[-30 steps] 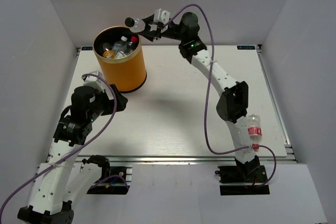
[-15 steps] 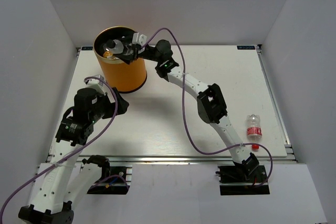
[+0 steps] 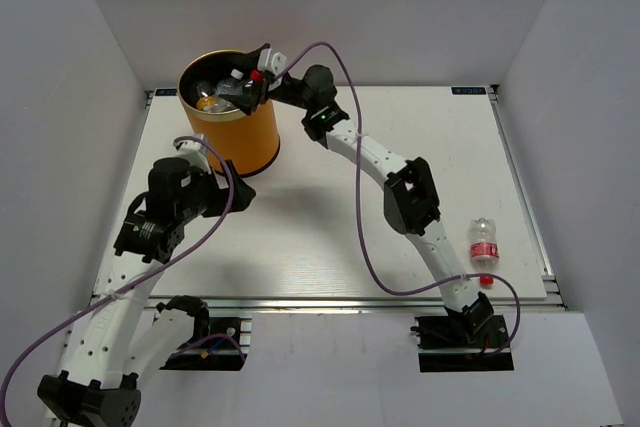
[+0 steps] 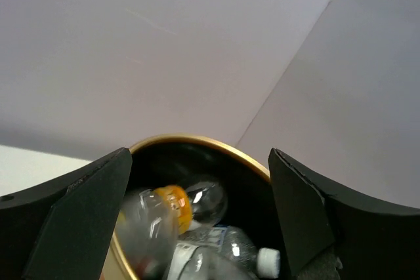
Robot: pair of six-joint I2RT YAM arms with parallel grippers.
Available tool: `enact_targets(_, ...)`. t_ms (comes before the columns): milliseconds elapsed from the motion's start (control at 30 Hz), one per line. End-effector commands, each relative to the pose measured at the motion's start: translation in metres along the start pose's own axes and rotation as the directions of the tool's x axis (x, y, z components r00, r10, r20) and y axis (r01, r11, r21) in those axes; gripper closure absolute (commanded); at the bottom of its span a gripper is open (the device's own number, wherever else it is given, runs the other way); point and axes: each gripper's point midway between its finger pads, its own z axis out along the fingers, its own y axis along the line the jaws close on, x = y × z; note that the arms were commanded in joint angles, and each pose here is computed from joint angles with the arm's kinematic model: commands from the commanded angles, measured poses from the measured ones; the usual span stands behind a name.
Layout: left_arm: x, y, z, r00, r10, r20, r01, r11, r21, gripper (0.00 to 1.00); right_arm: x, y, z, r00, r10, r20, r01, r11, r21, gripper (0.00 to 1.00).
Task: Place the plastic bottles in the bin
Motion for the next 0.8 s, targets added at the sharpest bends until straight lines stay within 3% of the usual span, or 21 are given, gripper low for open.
enact_targets(0, -0.015, -0.022, 0.007, 0.997, 0.054, 0.048, -0.059, 0.991, 0.117, 0.01, -0.151, -0.053, -0.005, 0.97, -0.198, 0.138, 0.181, 0.975, 0.127, 0.1)
enact_targets(67, -0.013, -0.026, 0.02, 0.998, 0.063, 0.024, -0.066, 0.986, 0.153, 0.01, -0.141, -0.073, -0.019, 0.988, -0.15, 0.046, 0.138, 0.97, 0.201, 0.14)
enact_targets(100, -0.02, -0.032, 0.025, 0.997, 0.068, 0.046, -0.076, 0.981, 0.18, 0.01, -0.185, -0.094, -0.03, 0.982, -0.186, 0.043, 0.165, 0.939, 0.303, 0.26)
enact_targets(133, -0.02, -0.037, 0.031, 0.997, 0.071, 0.037, -0.077, 0.975, 0.21, 0.01, -0.164, -0.105, -0.045, 0.992, -0.114, -0.057, 0.127, 0.938, 0.324, 0.34)
enact_targets(167, -0.017, -0.037, 0.043, 0.997, 0.078, 0.008, -0.078, 0.972, 0.222, 0.01, -0.177, -0.111, -0.056, 0.992, -0.095, -0.082, 0.118, 0.927, 0.355, 0.51)
enact_targets(200, -0.022, -0.045, 0.05, 0.996, 0.089, 0.029, -0.093, 0.962, 0.255, 0.01, -0.189, -0.125, -0.071, 0.99, -0.077, -0.117, 0.12, 0.894, 0.431, 0.6)
enact_targets(233, -0.026, -0.052, 0.054, 0.995, 0.094, 0.03, -0.098, 0.952, 0.291, 0.07, -0.16, -0.128, -0.099, 0.969, 0.03, -0.247, 0.087, 0.89, 0.447, 0.66)
enact_targets(300, -0.028, -0.066, 0.072, 0.994, 0.11, 0.022, -0.11, 0.925, 0.362, 0.16, -0.138, -0.129, -0.14, 0.918, 0.153, -0.365, 0.065, 0.852, 0.52, 0.81)
enact_targets(333, -0.028, -0.076, 0.077, 0.992, 0.122, 0.02, -0.12, 0.91, 0.398, 0.24, -0.135, -0.134, -0.175, 0.879, 0.224, -0.42, 0.062, 0.821, 0.568, 0.85)
enact_targets(367, -0.026, -0.087, 0.082, 0.99, 0.137, 0.009, -0.128, 0.892, 0.434, 0.29, -0.095, -0.119, -0.208, 0.789, 0.349, -0.506, 0.033, 0.799, 0.601, 0.85)
enact_targets(400, -0.018, -0.092, 0.098, 0.989, 0.147, -0.033, -0.116, 0.879, 0.463, 0.35, -0.094, -0.119, -0.224, 0.762, 0.397, -0.511, 0.028, 0.769, 0.639, 0.87)
enact_targets(433, -0.022, -0.103, 0.102, 0.987, 0.159, -0.032, -0.123, 0.864, 0.489, 0.48, -0.099, -0.124, -0.266, 0.708, 0.47, -0.528, 0.038, 0.721, 0.692, 0.87)
enact_targets(467, -0.013, -0.114, 0.107, 0.981, 0.185, -0.055, -0.131, 0.847, 0.516, 0.55, -0.081, -0.108, -0.295, 0.614, 0.556, -0.559, 0.028, 0.693, 0.72, 0.87)
enact_targets(500, -0.017, -0.123, 0.111, 0.979, 0.196, -0.046, -0.141, 0.831, 0.538, 0.62, -0.096, -0.11, -0.316, 0.6, 0.583, -0.548, 0.039, 0.663, 0.748, 0.78)
enact_targets(533, -0.006, -0.124, 0.122, 0.975, 0.203, -0.086, -0.126, 0.833, 0.538, 0.69, -0.089, -0.091, -0.339, 0.51, 0.645, -0.569, 0.031, 0.648, 0.761, 0.67)
enact_targets(567, 0.002, -0.132, 0.126, 0.97, 0.225, -0.09, -0.139, 0.82, 0.555, 0.69, -0.087, -0.089, -0.366, 0.467, 0.676, -0.57, 0.052, 0.622, 0.781, 0.56)
enact_targets(600, 0.004, -0.136, 0.128, 0.968, 0.232, -0.096, -0.14, 0.815, 0.562, 0.66, -0.094, -0.078, -0.375, 0.442, 0.682, -0.583, 0.059, 0.627, 0.777, 0.36)
enact_targets(633, 0.006, -0.139, 0.131, 0.967, 0.237, -0.096, -0.142, 0.81, 0.568, 0.6, -0.097, -0.061, -0.389, 0.385, 0.711, -0.589, 0.054, 0.62, 0.783, 0.29)
enact_targets(667, 0.013, -0.142, 0.132, 0.963, 0.245, -0.109, -0.14, 0.806, 0.575, 0.42, -0.1, -0.044, -0.41, 0.315, 0.747, -0.585, 0.056, 0.6, 0.798, 0.26)
enact_targets(733, 0.018, -0.143, 0.136, 0.961, 0.249, -0.121, -0.138, 0.809, 0.571, 0.33, -0.109, -0.017, -0.435, 0.218, 0.777, -0.59, 0.079, 0.589, 0.804, 0.21)
enact_targets(767, 0.02, -0.139, 0.138, 0.961, 0.247, -0.127, -0.137, 0.818, 0.559, 0.25, -0.11, -0.001, -0.452, 0.142, 0.794, -0.591, 0.084, 0.585, 0.807, 0.21)
